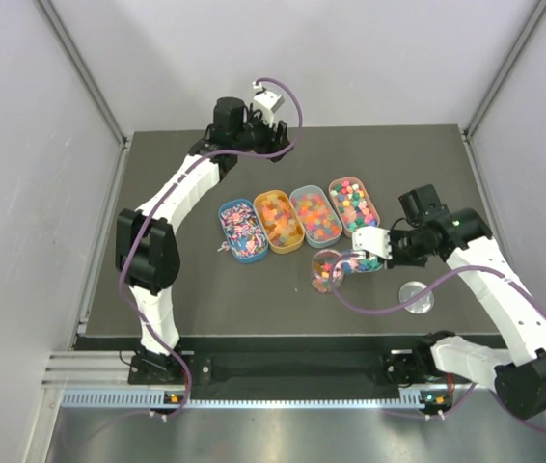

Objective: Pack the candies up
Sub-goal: Place the fake candies in the packing bottle.

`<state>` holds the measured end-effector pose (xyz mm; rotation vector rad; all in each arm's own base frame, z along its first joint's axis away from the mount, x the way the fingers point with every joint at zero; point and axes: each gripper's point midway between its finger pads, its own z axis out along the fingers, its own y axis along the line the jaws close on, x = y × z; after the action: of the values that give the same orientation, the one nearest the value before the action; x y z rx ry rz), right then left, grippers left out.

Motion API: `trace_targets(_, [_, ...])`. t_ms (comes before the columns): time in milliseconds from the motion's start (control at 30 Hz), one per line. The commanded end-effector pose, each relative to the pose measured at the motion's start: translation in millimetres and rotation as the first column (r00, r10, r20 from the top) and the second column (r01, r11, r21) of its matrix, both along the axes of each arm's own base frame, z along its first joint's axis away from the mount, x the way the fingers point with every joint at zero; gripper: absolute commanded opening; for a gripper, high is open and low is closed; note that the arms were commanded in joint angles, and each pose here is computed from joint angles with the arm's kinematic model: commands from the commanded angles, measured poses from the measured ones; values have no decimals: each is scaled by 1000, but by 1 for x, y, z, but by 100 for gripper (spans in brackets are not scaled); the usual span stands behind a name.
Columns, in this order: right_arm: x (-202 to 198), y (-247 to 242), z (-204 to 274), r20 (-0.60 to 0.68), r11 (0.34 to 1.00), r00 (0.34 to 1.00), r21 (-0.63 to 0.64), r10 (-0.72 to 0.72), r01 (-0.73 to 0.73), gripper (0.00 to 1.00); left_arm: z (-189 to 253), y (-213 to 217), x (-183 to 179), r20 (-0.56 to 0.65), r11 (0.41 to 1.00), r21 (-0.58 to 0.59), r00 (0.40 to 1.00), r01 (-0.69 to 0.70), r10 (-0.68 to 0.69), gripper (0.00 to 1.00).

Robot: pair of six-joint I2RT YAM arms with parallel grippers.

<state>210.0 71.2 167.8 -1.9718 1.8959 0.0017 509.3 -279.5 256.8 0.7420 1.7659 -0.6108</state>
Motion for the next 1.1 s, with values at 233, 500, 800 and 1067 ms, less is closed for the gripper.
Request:
trace_targets(233, [11,9,29,77,1000,997,-25,9,-7,0,36,1,-4,71,999,-41,997,5,-2,68])
trace_targets(500, [11,10,28,63,996,998,-92,10,-4,0,32,1,-2,60,999,-48,998,5,-2,67])
trace_targets(800, [12,13,32,56,988,998,-153,16,-7,0,31,4,0,50,998,-63,999,3,0,67])
trace_targets(1067, [13,10,35,62,982,998,-189,22,-10,0,31,2,2,46,997,-71,999,7,-4,67])
